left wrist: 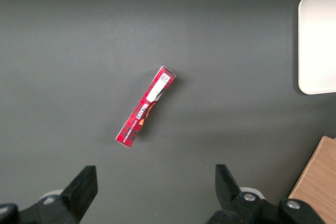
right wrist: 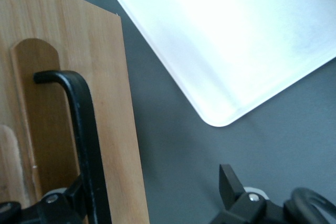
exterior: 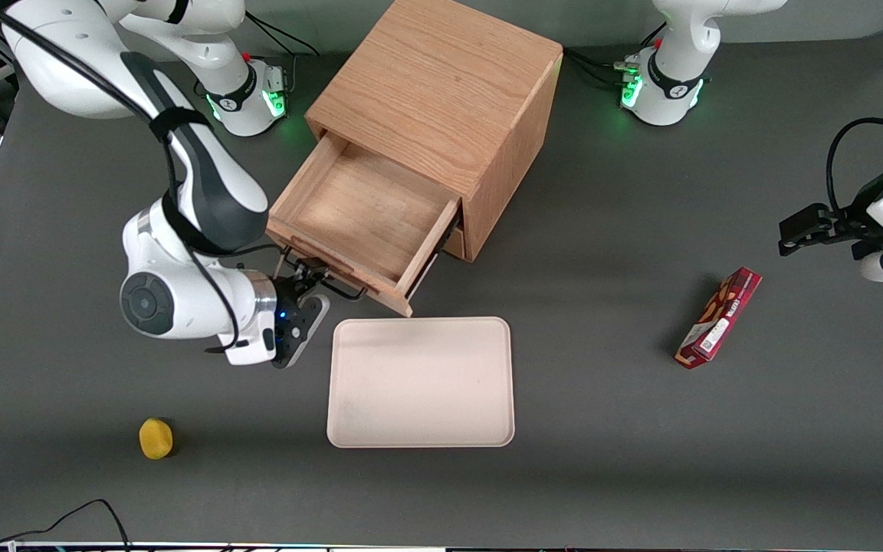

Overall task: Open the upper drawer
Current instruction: 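Pull the handle outward with the right gripper to slide the drawer open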

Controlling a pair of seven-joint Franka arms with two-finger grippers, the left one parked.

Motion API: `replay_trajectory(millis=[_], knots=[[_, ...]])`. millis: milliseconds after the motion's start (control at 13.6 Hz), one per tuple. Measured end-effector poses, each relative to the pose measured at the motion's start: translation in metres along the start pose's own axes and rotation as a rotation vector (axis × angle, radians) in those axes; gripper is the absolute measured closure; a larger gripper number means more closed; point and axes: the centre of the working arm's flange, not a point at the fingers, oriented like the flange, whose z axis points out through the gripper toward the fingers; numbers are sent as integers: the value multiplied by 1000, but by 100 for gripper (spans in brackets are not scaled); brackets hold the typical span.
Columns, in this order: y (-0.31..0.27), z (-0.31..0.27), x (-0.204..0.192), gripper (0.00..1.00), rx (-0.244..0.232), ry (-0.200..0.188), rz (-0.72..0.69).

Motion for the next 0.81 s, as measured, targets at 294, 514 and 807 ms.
replay_trajectory(millis=[294, 514, 807], knots=[[26, -8, -7, 0, -15, 6, -28], [35, -14, -9, 0, -43, 3, -56], [38, -23, -9, 0, -29, -18, -72]])
